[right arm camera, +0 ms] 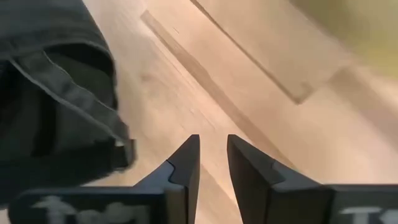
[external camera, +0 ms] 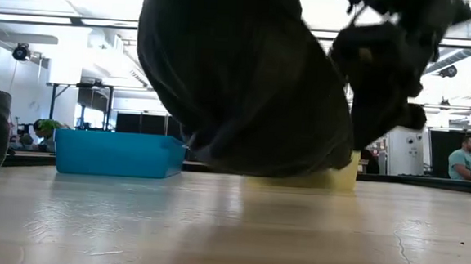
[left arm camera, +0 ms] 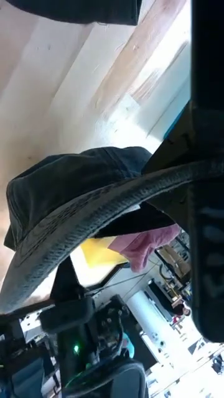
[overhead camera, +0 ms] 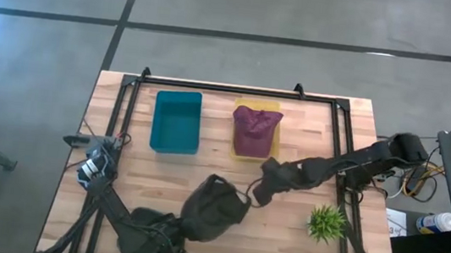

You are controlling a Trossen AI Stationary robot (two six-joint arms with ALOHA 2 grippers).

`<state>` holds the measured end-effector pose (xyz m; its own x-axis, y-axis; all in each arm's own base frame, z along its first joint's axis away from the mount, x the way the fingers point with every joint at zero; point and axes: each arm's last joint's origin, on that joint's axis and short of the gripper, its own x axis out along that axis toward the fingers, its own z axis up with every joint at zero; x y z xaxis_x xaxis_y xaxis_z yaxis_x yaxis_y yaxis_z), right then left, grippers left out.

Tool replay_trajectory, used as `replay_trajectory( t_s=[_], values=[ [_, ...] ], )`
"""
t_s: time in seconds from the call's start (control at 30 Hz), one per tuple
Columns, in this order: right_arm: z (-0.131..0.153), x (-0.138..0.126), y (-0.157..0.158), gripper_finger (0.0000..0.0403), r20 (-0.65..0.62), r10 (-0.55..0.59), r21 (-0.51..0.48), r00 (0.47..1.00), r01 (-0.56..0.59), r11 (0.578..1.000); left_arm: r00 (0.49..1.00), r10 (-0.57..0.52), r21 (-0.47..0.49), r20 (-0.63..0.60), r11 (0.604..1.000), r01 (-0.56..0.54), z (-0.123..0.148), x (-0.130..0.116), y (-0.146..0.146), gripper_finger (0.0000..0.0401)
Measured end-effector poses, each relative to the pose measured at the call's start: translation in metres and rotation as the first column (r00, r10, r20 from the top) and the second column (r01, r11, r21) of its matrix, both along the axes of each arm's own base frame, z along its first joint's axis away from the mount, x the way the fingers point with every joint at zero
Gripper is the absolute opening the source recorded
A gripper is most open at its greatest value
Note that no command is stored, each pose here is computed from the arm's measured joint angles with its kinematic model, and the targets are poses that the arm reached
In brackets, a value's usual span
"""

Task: Pick & Place hat
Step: Put the top black cap into the blue bin

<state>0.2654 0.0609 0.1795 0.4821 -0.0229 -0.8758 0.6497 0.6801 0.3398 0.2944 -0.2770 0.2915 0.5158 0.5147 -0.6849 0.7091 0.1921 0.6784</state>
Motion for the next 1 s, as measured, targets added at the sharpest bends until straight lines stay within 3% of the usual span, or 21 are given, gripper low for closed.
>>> replay_trajectory(
  t_s=[0.2,0.4,0.6,1.0],
  values=[
    [-0.033,-0.007,-0.009,0.0066,0.136,-0.108,0.141,0.985,0.089,0.986,0.999,-0.014,0.052,0.049,0.999,0.012,0.004,0.001,0.001,0.0004],
    [-0.028,0.005,-0.005,0.0065,0.235,-0.083,0.220,0.969,0.030,0.975,0.998,-0.016,0.050,0.066,0.999,0.012,0.006,0.002,0.000,0.0004],
    [0.003,0.029,0.002,0.0066,0.345,0.046,0.187,0.938,-0.117,0.975,0.997,-0.010,0.054,0.072,0.999,0.006,0.001,0.009,0.004,0.0004],
    [0.054,0.082,0.014,0.0066,0.439,0.203,0.097,0.875,-0.270,0.958,0.994,0.008,0.012,0.112,1.000,-0.010,-0.014,0.028,0.010,0.0004]
  ],
)
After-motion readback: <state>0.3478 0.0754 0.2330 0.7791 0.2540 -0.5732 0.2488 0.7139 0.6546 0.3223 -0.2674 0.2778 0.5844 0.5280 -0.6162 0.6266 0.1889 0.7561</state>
